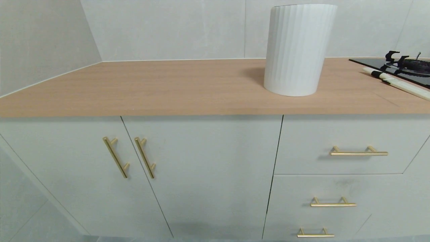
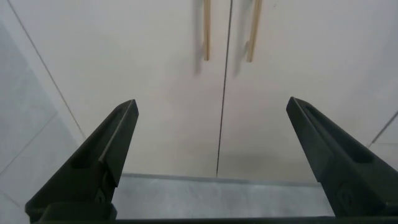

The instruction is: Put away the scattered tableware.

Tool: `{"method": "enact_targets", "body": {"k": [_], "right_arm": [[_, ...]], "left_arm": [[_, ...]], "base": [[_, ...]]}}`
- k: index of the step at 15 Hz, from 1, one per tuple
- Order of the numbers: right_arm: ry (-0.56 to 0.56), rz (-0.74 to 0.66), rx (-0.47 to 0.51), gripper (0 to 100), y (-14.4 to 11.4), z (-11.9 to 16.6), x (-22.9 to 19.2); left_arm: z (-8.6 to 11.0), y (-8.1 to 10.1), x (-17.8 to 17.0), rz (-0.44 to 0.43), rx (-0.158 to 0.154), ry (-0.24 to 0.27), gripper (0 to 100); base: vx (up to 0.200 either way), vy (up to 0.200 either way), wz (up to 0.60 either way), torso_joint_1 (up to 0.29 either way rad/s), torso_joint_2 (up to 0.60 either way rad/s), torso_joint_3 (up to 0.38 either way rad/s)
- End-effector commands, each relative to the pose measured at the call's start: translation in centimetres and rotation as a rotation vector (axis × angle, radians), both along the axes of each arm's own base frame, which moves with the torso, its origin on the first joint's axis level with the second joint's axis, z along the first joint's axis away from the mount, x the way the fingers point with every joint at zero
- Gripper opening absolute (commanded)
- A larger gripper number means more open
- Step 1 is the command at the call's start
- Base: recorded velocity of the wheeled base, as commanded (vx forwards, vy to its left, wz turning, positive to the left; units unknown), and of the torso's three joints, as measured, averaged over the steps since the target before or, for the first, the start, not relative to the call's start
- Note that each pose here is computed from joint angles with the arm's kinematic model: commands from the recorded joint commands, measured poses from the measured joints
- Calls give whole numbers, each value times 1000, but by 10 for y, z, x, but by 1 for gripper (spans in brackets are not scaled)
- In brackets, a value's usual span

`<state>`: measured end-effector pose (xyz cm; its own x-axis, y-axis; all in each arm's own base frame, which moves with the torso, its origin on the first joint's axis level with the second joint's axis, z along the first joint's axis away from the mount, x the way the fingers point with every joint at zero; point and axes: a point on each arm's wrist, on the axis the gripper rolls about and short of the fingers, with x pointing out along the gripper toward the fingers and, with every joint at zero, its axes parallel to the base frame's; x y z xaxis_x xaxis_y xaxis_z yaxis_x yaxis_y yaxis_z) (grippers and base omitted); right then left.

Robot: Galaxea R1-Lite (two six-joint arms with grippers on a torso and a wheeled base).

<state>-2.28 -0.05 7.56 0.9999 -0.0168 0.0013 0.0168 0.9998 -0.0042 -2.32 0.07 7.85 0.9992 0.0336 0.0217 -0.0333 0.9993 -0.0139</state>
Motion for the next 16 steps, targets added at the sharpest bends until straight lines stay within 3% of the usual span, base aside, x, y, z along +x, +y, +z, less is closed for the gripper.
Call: {"method": "enact_targets", "body": {"k": [1, 3, 16], "right_arm": [[1, 0, 0, 100, 0, 0, 0], [1, 0, 0, 100, 0, 0, 0], [1, -2, 0, 100, 0, 0, 0]], "left_arm": [[0, 0, 0, 0, -1, 0, 100], [0, 0, 0, 2, -1, 0, 100], [0, 0, 0, 2, -1, 0, 100]], "base": [[0, 0, -600, 2, 2, 2], [0, 0, -600, 2, 7, 2], [0, -15, 0, 0, 0, 0]]}}
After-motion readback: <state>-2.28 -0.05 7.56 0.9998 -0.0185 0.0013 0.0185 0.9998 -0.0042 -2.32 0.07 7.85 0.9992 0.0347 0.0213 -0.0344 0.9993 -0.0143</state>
